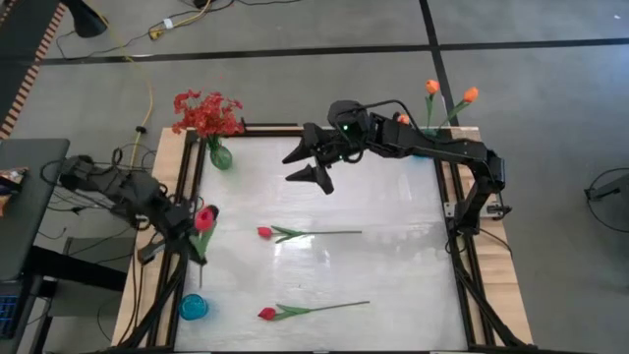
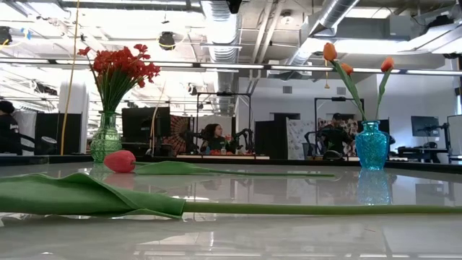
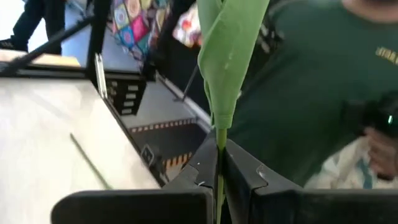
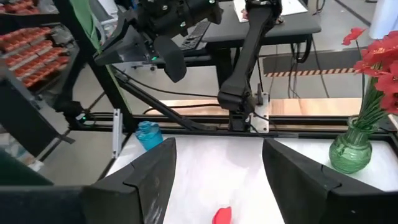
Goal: Sort flowers into vase by color
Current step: Put the top center pink tulip into the bottom blue vase
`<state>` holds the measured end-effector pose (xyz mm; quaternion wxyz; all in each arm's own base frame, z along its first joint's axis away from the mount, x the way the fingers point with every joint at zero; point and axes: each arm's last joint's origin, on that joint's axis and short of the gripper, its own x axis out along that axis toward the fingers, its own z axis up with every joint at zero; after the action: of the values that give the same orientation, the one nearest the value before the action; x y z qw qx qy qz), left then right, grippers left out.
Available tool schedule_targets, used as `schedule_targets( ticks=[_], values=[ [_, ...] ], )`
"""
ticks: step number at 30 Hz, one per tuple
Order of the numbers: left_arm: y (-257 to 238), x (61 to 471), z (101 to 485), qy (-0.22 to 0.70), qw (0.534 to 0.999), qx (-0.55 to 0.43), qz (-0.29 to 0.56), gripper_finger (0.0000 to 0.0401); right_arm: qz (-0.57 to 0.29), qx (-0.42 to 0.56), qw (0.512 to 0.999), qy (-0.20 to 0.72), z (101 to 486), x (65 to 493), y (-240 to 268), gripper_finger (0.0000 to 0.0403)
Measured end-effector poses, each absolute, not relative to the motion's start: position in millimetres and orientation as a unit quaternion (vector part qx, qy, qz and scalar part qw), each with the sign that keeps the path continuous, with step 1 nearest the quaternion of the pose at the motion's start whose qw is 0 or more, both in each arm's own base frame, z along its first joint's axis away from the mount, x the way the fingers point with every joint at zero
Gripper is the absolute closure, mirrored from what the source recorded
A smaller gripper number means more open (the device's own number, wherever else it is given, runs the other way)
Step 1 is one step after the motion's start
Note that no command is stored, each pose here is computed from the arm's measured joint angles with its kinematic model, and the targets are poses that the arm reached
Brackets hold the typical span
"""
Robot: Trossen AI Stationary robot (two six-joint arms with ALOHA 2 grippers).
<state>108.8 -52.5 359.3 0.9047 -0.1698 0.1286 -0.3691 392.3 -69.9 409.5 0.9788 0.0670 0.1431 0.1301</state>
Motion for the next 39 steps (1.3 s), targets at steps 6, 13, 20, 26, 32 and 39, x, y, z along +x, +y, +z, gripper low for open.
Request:
schedule_targets(
  ticks=[6,13,20,26,32,39],
  values=[
    [-69,99,348,0.181,0.897,-0.133,-0.380,0.0401,0.111,0.058,0.981,0.146,409,396,-52,0.0137],
    [-83,88,346,0.179,0.897,-0.091,-0.394,0.0401,0.092,0.083,0.981,0.150,409,398,-42,0.0137],
    [-98,85,314,0.195,0.888,-0.097,-0.405,0.0401,0.086,0.111,0.978,0.152,409,398,-43,0.0137],
    [-102,83,307,0.179,0.891,-0.113,-0.403,0.0401,0.085,0.112,0.978,0.153,409,398,-43,0.0137],
    [-107,79,305,0.189,0.884,-0.117,-0.412,0.0401,0.076,0.112,0.979,0.152,409,398,-44,0.0137],
    [-111,75,304,0.185,0.886,-0.099,-0.414,0.0401,0.074,0.124,0.977,0.153,409,398,-44,0.0137]
  ],
)
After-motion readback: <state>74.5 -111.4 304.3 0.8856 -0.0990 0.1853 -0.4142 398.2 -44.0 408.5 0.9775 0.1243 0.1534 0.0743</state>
